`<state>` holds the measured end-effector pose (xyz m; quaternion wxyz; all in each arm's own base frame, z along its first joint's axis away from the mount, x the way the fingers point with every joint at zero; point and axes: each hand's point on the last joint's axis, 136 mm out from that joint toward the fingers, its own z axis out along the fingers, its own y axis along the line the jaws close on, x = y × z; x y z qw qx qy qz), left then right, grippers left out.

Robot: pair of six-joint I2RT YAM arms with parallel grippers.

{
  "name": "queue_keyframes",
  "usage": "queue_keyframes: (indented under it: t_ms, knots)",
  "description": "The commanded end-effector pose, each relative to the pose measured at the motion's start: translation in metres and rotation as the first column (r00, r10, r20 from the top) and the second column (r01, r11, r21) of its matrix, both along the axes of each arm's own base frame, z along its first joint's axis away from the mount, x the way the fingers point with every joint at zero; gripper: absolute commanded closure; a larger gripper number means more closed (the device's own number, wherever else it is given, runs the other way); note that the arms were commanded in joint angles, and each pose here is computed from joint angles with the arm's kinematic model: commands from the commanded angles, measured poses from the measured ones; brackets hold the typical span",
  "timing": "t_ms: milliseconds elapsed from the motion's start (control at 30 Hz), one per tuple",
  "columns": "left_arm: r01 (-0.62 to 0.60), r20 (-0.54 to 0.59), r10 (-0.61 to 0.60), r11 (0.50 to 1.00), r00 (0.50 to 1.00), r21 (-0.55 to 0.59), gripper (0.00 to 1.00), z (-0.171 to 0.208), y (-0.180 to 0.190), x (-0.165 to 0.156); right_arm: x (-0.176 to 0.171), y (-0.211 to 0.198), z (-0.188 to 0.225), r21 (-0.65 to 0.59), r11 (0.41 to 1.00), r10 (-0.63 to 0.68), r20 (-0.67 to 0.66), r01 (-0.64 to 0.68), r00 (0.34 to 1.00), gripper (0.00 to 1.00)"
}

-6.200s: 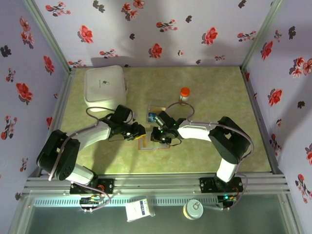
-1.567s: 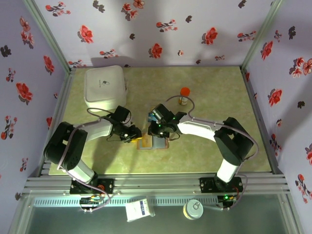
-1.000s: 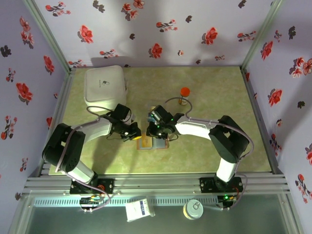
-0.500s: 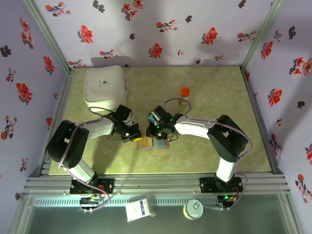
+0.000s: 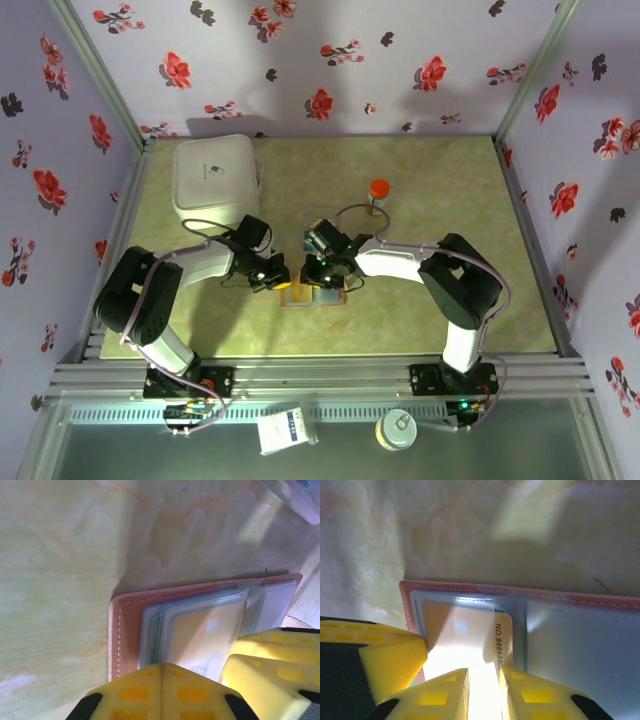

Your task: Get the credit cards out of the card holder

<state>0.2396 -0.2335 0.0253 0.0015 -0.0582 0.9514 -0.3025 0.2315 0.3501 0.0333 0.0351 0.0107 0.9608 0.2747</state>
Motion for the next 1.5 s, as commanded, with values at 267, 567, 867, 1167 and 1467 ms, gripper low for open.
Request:
queue_keyframes:
  t_ms: [267, 567, 867, 1167, 1467]
  knots:
    - [0.030, 0.000, -0.030, 0.999, 1.000, 0.043, 0.97, -0.001, 0.003, 0.001, 0.001, -0.014, 0.001, -0.072, 0.997, 0.006, 0.045, -0.003, 0.999, 0.77]
    - [0.035, 0.015, -0.036, 0.999, 0.999, 0.038, 0.97, 0.005, 0.001, 0.005, 0.002, -0.015, 0.011, -0.043, 0.999, -0.007, 0.077, 0.010, 0.997, 0.77]
    - [0.044, 0.029, -0.044, 0.999, 0.999, 0.027, 0.97, 0.019, -0.004, 0.003, 0.004, -0.018, 0.019, -0.022, 0.999, -0.022, 0.091, 0.024, 0.996, 0.77]
    - [0.062, 0.019, -0.062, 0.998, 0.998, 0.020, 1.00, 0.015, -0.017, -0.007, 0.004, -0.020, 0.012, -0.016, 1.000, -0.024, 0.064, 0.026, 0.998, 0.77]
    - [0.057, -0.004, -0.056, 0.996, 0.998, 0.067, 1.00, 0.000, -0.009, -0.012, 0.003, -0.020, 0.005, -0.002, 1.000, -0.029, 0.038, 0.029, 0.999, 0.77]
